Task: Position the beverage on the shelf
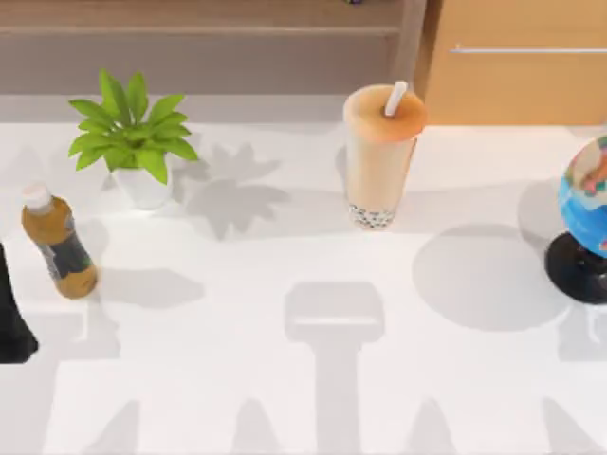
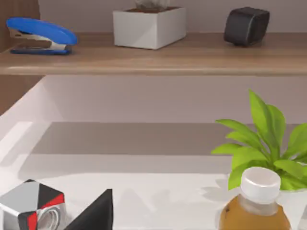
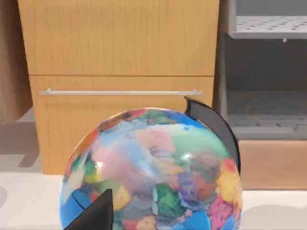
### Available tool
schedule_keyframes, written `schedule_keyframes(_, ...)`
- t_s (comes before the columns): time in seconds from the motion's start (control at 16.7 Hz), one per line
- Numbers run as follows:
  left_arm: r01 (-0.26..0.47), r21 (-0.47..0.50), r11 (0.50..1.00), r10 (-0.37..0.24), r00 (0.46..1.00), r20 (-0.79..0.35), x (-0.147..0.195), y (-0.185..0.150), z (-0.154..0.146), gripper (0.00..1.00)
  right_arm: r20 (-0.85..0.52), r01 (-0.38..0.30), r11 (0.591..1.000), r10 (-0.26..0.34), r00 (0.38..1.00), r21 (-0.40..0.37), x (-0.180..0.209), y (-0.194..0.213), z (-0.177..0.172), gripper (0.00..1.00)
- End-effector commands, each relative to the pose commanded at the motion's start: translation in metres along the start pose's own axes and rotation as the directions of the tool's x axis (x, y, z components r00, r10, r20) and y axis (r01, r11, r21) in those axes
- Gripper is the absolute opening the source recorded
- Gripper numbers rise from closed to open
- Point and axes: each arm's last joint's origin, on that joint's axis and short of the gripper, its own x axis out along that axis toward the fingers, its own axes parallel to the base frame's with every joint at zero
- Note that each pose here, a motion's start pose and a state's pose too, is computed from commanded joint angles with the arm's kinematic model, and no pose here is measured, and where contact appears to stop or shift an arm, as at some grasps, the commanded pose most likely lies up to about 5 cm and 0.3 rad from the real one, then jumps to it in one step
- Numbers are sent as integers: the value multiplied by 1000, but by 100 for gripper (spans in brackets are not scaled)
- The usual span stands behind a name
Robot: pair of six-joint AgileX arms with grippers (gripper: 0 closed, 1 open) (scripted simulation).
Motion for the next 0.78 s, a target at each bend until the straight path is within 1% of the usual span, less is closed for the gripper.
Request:
schedule_keyframes(0.24, 1, -1, 1000, -1, 1000, 10, 1, -1, 6, 100, 0, 0, 1000, 0, 1000, 0, 0, 0, 0, 100)
schedule_keyframes(0.48, 6, -8, 1000, -5, 999, 48, 10, -11, 37, 100, 0, 0, 1000, 0, 1000, 0, 0, 0, 0, 100)
schedule_keyframes(0.6, 9, -15, 1000, -8, 998, 58, 23, -20, 56, 100, 0, 0, 1000, 0, 1000, 0, 0, 0, 0, 100)
schedule_keyframes(0.78, 13, -25, 1000, -12, 998, 55, 54, -45, 81, 100, 0, 0, 1000, 0, 1000, 0, 0, 0, 0, 100)
